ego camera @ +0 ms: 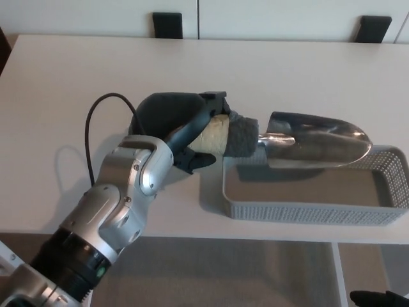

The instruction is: The robot walks towards a desk on which a shovel is kept on the left hand side and a container is kept on the right hand side. The robot picks up the shovel using its left hand and places it in the container.

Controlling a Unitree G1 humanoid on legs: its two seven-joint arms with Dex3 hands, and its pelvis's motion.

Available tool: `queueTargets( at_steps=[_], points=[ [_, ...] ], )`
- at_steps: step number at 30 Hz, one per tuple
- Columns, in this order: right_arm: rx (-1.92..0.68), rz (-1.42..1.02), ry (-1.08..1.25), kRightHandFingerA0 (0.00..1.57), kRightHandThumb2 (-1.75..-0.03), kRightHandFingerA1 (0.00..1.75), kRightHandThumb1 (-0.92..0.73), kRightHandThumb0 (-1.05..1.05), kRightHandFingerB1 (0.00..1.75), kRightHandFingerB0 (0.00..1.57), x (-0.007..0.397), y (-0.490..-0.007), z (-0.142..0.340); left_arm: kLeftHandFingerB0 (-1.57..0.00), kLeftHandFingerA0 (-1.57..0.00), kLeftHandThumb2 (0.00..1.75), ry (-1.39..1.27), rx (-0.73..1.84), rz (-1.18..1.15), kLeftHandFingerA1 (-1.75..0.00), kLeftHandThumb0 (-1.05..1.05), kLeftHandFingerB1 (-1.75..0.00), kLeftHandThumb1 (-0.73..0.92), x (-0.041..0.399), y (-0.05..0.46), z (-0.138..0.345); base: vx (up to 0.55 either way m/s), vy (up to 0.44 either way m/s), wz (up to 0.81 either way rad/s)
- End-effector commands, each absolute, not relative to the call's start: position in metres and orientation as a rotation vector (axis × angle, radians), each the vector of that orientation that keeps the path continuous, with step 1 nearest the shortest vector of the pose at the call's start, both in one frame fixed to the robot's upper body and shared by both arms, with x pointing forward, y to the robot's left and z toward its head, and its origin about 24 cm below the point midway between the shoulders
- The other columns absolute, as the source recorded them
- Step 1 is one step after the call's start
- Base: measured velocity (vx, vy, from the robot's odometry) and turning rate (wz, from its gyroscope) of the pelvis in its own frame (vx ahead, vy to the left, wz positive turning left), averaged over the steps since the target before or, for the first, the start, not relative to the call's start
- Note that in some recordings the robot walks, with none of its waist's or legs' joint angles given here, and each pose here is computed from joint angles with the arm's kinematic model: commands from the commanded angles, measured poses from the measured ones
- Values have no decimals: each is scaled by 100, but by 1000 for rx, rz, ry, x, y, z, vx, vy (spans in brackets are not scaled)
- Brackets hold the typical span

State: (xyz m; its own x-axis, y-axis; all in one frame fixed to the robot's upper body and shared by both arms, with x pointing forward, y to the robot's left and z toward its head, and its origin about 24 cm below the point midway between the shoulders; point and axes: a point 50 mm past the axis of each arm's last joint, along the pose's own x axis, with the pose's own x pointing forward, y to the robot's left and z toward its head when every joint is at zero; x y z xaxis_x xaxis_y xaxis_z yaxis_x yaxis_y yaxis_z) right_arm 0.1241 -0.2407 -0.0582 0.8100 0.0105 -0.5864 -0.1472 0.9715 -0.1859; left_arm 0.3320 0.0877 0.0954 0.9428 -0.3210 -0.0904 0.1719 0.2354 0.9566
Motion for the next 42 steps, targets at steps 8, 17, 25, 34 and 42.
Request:
queueTargets(
  at_steps=[8, 17, 25, 34, 42],
  points=[
    [-232, 79, 635, 61, -59, 52, -66, -31, 46, 51, 122, -246, -57, -63, -76, 65, -334, 1365, -399, -168, -30, -97, 81, 318, 77, 99, 0, 0, 0],
    [-231, 74, 639, 60, -59, 52, -64, -31, 46, 50, 123, -246, -57, -65, -77, 68, -372, 1406, -475, -163, -33, -84, 82, 310, 53, 109, 0, 0, 0],
    [-251, 110, 615, 57, -57, 54, -60, -30, 47, 50, 125, -246, -55, 0, 0, 105, -192, 1559, -628, 0, -105, 0, 67, 310, 35, 111, 0, 0, 0],
    [-271, 113, 610, 59, -57, 52, -61, -26, 46, 50, 129, -246, -54, 0, 0, 108, -186, 1588, -665, 0, -103, 0, 69, 309, 21, 117, 0, 0, 0],
    [-273, 113, 626, 58, -57, 53, -59, -27, 47, 51, 125, -247, -56, 0, 0, 110, -314, 1402, -640, 0, -105, -1, 70, 293, 39, 168, 0, 0, 0]
  ],
)
